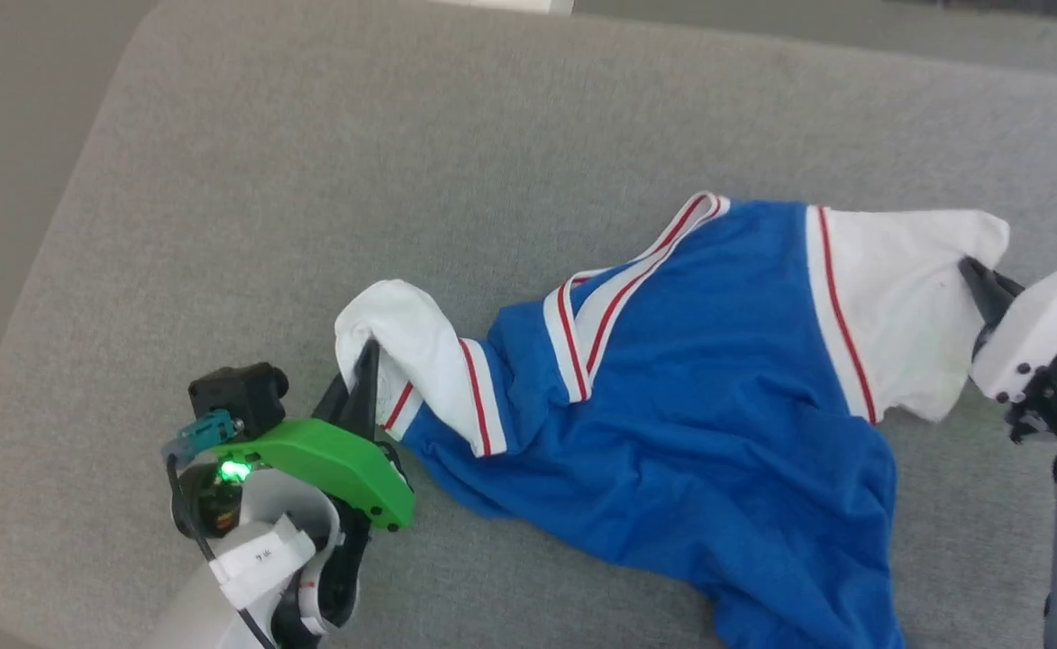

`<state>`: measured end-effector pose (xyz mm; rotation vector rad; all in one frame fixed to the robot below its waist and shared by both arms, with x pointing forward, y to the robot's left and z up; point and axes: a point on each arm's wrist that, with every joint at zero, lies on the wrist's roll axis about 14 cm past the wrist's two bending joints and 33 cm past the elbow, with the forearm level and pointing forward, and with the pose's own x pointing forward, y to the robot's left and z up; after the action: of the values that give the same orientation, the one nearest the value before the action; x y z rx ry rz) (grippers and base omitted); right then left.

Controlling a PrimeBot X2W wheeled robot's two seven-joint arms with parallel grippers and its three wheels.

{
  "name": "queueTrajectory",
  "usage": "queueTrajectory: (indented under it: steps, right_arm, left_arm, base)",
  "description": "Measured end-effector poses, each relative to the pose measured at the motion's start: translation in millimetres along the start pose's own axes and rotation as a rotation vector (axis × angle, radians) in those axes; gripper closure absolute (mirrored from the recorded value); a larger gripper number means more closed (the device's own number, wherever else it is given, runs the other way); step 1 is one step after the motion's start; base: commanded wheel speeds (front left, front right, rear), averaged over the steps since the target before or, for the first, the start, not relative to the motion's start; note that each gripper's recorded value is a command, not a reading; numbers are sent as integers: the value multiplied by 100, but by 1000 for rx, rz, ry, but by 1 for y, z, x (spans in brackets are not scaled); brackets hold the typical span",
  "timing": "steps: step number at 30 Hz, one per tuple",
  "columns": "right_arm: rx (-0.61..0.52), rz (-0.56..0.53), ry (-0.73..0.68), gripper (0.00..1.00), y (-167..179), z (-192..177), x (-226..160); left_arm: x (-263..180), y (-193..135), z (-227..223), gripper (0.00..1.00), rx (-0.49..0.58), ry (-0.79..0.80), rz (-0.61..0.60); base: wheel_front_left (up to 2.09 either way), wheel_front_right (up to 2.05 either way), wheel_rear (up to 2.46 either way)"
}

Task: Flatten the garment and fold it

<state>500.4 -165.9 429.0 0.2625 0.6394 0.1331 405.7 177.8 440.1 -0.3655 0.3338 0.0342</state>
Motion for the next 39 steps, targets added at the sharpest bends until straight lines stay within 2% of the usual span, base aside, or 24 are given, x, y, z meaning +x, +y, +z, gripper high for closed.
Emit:
queueTrajectory:
  steps: [4, 8, 13, 19, 24, 27, 31, 39]
  right_arm:
    - [-5, 45, -141, 100, 16, 30, -20]
    - [-20, 87, -342, 100, 34, 84, -52]
    - [-80, 126, -578, 100, 57, 162, -107]
    - [-176, 150, -750, 100, 85, 225, -169]
    - [-228, 107, -887, 100, 91, 273, -221]
    - [-259, 70, -916, 100, 89, 288, -239]
    - [-263, 38, -899, 100, 82, 295, -244]
    - [-279, -32, -810, 100, 61, 303, -211]
  left_arm:
    - [1, -11, 35, 100, 42, -75, -48]
    - [4, -30, 103, 100, 131, -213, -108]
    - [-7, -76, 199, 100, 165, -404, -206]
    - [-23, -116, 275, 100, 201, -514, -263]
    - [-39, -139, 339, 100, 205, -653, -259]
    - [-40, -154, 354, 100, 239, -665, -261]
    - [-33, -170, 356, 100, 249, -622, -280]
    - [4, -188, 351, 100, 237, -553, -299]
  base:
    - [0, 0, 0]
    - [0, 0, 0]
    - [0, 0, 0]
    - [0, 0, 0]
    - [0, 0, 0]
    - [0, 0, 0]
    - [0, 0, 0]
    - [0, 0, 0]
